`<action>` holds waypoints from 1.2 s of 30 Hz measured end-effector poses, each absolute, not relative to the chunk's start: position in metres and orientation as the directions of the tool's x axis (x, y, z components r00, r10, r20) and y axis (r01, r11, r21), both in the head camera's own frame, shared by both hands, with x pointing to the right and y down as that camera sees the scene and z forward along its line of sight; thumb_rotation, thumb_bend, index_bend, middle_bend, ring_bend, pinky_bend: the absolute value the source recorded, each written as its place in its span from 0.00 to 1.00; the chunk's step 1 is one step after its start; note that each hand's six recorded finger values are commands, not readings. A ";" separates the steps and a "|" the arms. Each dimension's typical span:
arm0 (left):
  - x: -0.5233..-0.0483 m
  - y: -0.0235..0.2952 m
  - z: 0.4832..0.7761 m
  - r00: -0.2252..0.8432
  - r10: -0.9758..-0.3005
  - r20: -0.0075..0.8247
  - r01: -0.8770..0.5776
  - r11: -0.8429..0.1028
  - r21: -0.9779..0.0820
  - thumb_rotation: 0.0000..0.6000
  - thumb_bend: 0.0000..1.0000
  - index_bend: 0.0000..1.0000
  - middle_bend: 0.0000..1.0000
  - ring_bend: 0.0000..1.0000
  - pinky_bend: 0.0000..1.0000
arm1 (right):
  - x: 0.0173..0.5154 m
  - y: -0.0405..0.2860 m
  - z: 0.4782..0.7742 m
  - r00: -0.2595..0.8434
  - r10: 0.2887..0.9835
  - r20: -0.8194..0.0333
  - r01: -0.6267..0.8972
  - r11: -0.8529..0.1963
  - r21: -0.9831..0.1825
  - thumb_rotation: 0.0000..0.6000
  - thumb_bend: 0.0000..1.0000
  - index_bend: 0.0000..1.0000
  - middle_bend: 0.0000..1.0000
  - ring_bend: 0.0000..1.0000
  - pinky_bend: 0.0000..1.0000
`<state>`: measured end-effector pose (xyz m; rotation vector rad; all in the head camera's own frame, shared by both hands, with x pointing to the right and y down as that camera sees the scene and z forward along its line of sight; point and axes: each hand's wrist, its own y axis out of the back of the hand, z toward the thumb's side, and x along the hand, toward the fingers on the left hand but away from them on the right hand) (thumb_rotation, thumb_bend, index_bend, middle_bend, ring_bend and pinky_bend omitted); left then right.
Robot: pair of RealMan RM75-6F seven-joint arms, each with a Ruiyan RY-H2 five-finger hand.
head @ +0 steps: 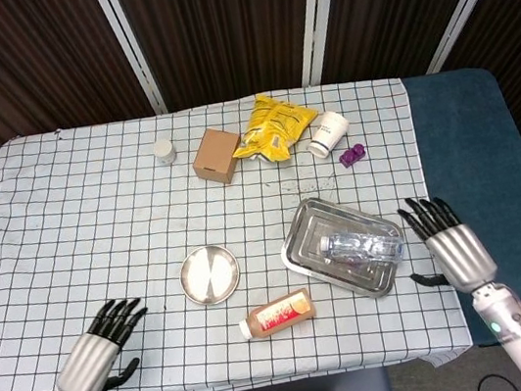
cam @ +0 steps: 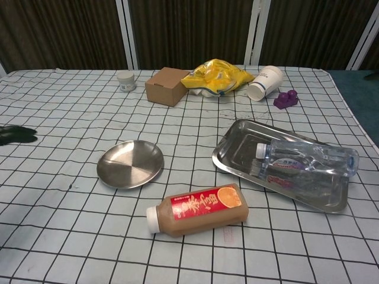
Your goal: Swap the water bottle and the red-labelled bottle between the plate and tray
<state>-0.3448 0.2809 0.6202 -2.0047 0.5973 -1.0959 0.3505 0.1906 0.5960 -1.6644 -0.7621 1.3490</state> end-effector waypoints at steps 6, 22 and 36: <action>-0.266 0.289 0.626 0.686 -0.555 0.471 -0.053 -0.683 -0.729 1.00 0.36 0.00 0.00 0.00 0.10 | 0.402 0.231 0.562 0.150 0.914 -0.378 0.034 -0.386 -0.922 1.00 0.16 0.00 0.00 0.00 0.14; -0.110 0.264 0.663 0.793 -0.447 0.415 -0.047 -0.723 -0.689 1.00 0.34 0.00 0.00 0.00 0.15 | 0.432 0.240 0.542 0.141 0.902 -0.407 0.149 -0.426 -0.892 1.00 0.16 0.00 0.00 0.00 0.13; -0.095 0.259 0.704 0.706 -0.441 0.555 0.043 -0.755 -0.655 1.00 0.32 0.00 0.02 0.11 0.25 | 0.435 0.236 0.547 0.151 0.879 -0.452 0.200 -0.475 -0.857 1.00 0.15 0.00 0.00 0.00 0.12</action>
